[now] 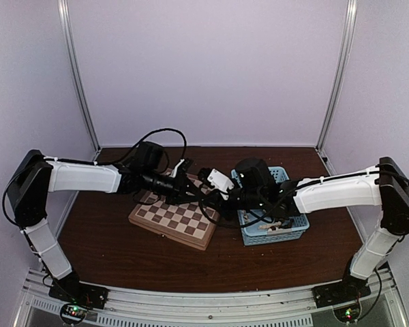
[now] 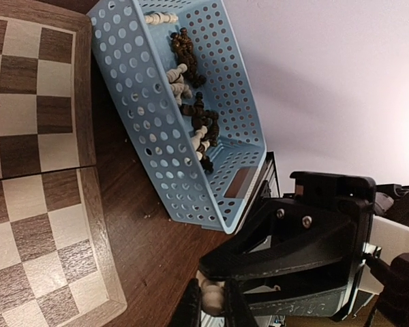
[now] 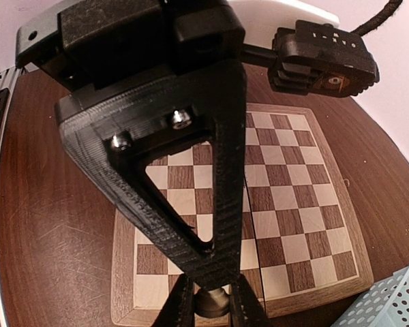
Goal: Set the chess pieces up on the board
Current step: Place the chess piece on the chessboard, then pick up the chess piece from the storage box.
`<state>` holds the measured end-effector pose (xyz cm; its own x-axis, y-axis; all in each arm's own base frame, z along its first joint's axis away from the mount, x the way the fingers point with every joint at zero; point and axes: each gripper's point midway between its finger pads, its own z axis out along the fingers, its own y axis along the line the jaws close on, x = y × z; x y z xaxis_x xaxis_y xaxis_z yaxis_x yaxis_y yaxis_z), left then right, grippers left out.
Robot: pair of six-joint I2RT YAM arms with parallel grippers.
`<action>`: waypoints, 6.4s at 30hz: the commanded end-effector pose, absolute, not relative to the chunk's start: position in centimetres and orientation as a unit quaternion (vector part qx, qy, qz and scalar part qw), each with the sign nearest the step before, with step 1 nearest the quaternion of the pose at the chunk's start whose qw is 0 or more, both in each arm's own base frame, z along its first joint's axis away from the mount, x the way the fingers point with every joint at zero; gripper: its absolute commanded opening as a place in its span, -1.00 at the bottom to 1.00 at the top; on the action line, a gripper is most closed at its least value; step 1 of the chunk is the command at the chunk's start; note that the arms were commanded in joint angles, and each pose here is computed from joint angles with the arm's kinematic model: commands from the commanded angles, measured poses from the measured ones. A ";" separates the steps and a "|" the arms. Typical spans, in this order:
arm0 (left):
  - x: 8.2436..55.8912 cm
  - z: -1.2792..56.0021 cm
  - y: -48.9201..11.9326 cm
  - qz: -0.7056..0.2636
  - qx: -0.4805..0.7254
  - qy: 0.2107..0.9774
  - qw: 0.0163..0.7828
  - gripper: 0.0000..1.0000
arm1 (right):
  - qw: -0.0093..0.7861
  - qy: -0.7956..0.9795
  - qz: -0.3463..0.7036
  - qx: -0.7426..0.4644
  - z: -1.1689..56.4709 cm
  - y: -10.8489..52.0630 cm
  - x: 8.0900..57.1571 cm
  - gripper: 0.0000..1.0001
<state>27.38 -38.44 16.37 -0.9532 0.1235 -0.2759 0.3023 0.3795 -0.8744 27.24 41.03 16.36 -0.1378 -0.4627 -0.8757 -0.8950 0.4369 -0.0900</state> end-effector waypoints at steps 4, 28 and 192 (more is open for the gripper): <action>27.8 17.0 -38.6 -0.522 0.161 0.831 0.109 -0.87 | 0.482 0.709 0.223 -0.464 17.4 41.5 28.3 -0.15; 34.4 10.7 -20.5 0.011 0.137 0.959 0.247 -0.92 | 0.538 0.792 0.134 -0.255 21.2 30.0 33.2 0.43; 29.5 22.9 -25.5 -0.271 0.216 0.853 0.391 -0.15 | 0.156 0.887 -0.018 -0.434 3.5 23.1 37.8 -0.45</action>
<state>29.56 -25.70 22.39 -0.6254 0.1616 -0.7634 0.5719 0.7605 -0.3075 37.01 23.22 3.26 -0.5764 -0.7740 -0.2620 -0.7712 0.6213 -0.1387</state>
